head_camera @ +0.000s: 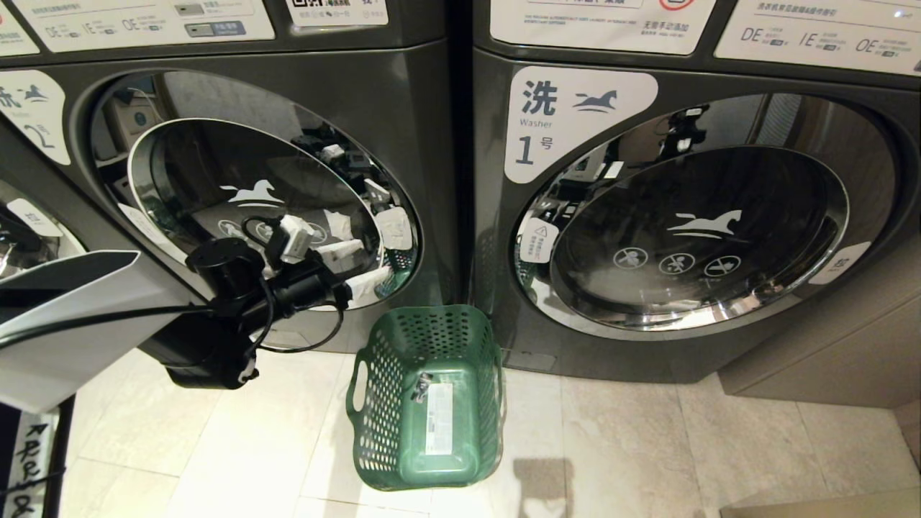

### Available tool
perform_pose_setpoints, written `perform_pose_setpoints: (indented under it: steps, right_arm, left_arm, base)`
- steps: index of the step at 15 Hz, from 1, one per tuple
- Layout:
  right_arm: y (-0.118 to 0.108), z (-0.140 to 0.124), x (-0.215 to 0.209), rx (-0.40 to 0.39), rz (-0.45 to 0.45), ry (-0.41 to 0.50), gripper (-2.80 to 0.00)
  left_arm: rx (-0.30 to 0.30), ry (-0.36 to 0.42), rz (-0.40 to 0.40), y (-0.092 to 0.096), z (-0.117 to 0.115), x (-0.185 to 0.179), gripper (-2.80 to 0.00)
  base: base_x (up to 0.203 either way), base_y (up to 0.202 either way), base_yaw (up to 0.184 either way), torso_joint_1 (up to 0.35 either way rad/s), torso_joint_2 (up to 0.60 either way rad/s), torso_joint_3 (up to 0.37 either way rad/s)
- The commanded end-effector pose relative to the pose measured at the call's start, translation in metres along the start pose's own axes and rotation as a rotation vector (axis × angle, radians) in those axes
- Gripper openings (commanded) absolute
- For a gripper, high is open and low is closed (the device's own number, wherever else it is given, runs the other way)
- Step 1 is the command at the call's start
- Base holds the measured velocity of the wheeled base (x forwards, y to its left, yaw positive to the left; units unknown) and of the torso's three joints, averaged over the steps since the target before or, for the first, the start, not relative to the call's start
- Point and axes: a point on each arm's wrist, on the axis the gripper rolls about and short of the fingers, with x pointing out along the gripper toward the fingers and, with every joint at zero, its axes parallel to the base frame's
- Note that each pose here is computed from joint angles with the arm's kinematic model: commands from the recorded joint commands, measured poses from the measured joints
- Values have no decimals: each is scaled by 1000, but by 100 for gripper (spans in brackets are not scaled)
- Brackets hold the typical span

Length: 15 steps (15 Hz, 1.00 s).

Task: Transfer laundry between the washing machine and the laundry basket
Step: Open the lid of the washing machine

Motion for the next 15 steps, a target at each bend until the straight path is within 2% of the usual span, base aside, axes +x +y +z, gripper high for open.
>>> perform_pose_setpoints:
  steps: [1, 5, 15]
  right_arm:
    - [0, 0, 0, -1, 1, 0, -280]
    - [0, 0, 0, -1, 1, 2, -280]
    - [0, 0, 0, -1, 1, 2, -280]
  left_arm:
    - [10, -12, -14, -2, 0, 5, 0]
    - [46, -60, -36, 0, 4, 24, 0]
    - [46, -63, 8, -2, -3, 34, 0]
  base:
    - [0, 0, 0, 0, 0, 0]
    - [0, 0, 0, 0, 0, 0]
    - [0, 0, 0, 0, 0, 0]
